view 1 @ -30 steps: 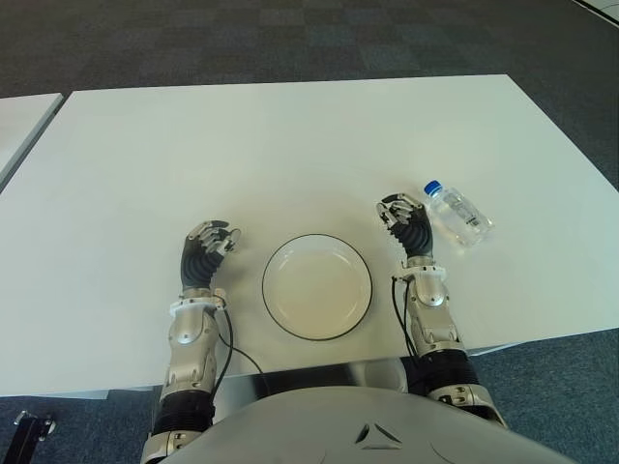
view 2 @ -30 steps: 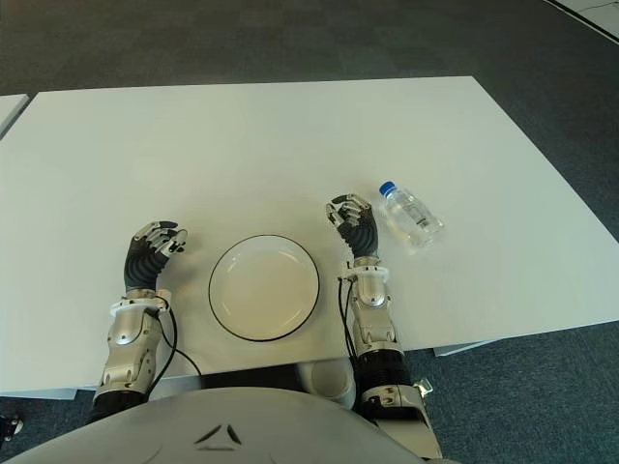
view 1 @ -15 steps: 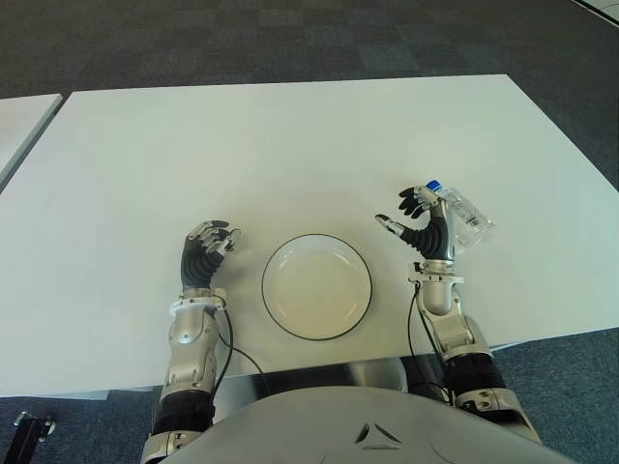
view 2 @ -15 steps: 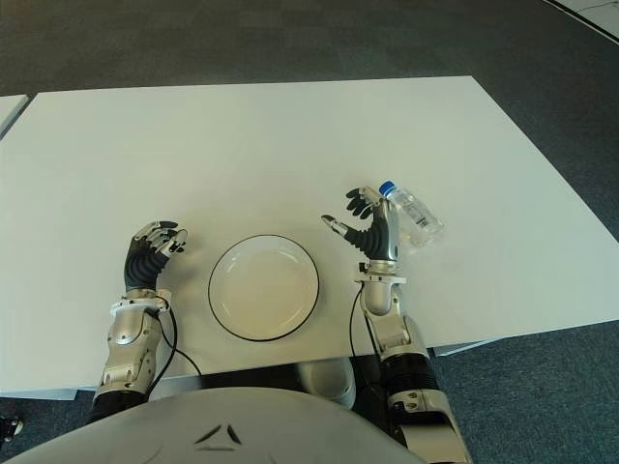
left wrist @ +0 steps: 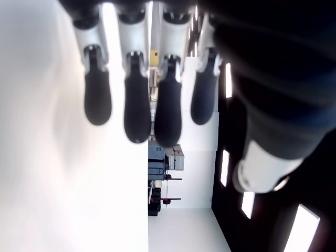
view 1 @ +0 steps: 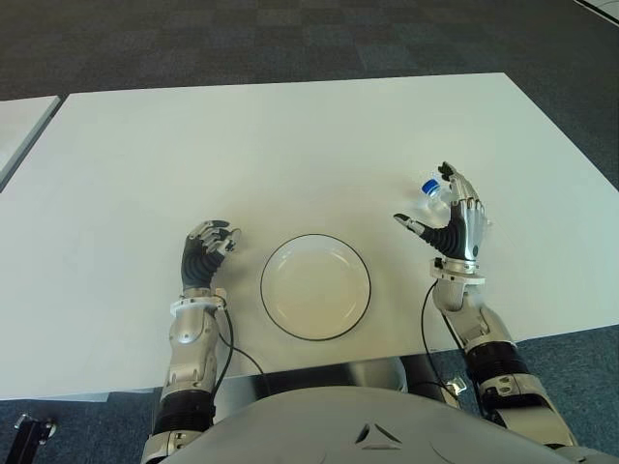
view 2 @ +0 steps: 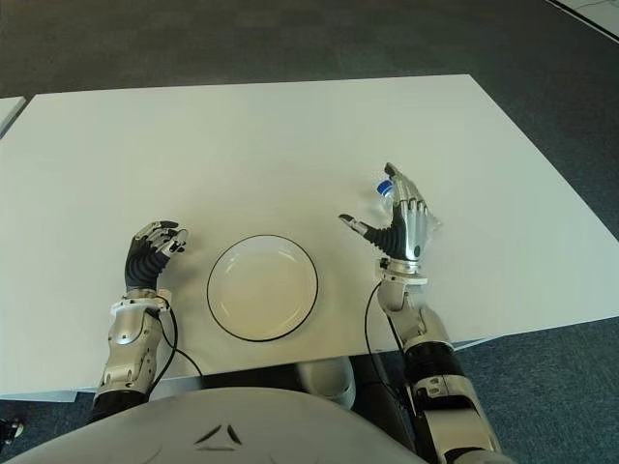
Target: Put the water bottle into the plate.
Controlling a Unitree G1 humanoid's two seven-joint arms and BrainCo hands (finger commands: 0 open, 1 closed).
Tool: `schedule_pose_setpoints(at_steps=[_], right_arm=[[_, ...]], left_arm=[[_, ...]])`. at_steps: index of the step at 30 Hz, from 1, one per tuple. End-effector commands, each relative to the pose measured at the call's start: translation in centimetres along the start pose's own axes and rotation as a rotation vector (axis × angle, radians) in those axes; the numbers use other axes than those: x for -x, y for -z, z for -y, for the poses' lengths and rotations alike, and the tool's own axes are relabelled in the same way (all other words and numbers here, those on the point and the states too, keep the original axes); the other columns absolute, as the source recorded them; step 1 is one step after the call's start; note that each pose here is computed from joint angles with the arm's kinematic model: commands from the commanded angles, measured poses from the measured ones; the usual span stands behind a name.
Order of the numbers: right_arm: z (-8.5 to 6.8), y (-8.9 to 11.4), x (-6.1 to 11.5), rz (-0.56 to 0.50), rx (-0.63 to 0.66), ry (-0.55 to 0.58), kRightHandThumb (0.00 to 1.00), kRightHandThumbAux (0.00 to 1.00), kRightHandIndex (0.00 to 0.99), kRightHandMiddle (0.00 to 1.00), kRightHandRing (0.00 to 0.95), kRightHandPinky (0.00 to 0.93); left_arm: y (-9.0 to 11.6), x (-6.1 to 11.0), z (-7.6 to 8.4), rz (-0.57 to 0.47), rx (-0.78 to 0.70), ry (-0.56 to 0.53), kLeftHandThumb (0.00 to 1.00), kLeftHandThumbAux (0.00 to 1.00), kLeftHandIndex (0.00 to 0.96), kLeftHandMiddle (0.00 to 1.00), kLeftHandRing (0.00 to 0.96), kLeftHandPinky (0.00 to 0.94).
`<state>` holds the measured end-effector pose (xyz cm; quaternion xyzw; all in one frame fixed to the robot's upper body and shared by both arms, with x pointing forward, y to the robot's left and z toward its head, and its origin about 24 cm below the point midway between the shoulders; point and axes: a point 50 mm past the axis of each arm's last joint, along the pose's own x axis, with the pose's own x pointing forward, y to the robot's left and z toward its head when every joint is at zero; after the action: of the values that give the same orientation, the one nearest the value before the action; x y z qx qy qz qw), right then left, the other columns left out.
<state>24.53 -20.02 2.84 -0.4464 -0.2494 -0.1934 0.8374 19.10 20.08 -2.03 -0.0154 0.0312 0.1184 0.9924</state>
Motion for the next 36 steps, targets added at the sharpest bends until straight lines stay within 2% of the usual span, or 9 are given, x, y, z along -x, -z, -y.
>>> schedule_pose_setpoints(at_steps=[1, 4, 7, 9, 20, 36], right_arm=[[-0.8, 0.6, -0.3, -0.039, 0.092, 0.026, 0.467, 0.335, 0.002, 0.001, 0.001, 0.001], [-1.2, 1.0, -0.9, -0.06, 0.136, 0.042, 0.487, 0.3, 0.0, 0.0, 0.0, 0.0], [-1.5, 1.1, -3.3, -0.11, 0.194, 0.068, 0.516, 0.258, 0.0, 0.0, 0.0, 0.0], [-1.6, 1.2, -4.1, -0.135, 0.218, 0.075, 0.534, 0.235, 0.0, 0.0, 0.0, 0.0], [-1.7, 1.8, -4.8, -0.234, 0.242, 0.043, 0.601, 0.176, 0.0, 0.0, 0.0, 0.0], [-2.6, 3.2, -6.0, -0.375, 0.293, -0.096, 0.589, 0.18, 0.0, 0.0, 0.0, 0.0]], left_arm=[[0.0, -0.1, 0.2, -0.009, 0.006, 0.004, 0.709, 0.708, 0.435, 0.581, 0.557, 0.538], [0.0, -0.1, 0.3, -0.009, 0.01, 0.005, 0.709, 0.708, 0.435, 0.579, 0.555, 0.541], [0.0, -0.1, 0.3, -0.008, 0.008, 0.005, 0.708, 0.708, 0.435, 0.579, 0.556, 0.542], [0.0, -0.1, 0.3, -0.007, 0.008, 0.005, 0.708, 0.708, 0.435, 0.579, 0.556, 0.543], [0.0, 0.1, 0.3, -0.002, -0.007, 0.006, 0.709, 0.708, 0.435, 0.586, 0.563, 0.555], [-0.1, 0.3, 0.1, -0.006, -0.02, -0.007, 0.71, 0.709, 0.436, 0.595, 0.572, 0.559]])
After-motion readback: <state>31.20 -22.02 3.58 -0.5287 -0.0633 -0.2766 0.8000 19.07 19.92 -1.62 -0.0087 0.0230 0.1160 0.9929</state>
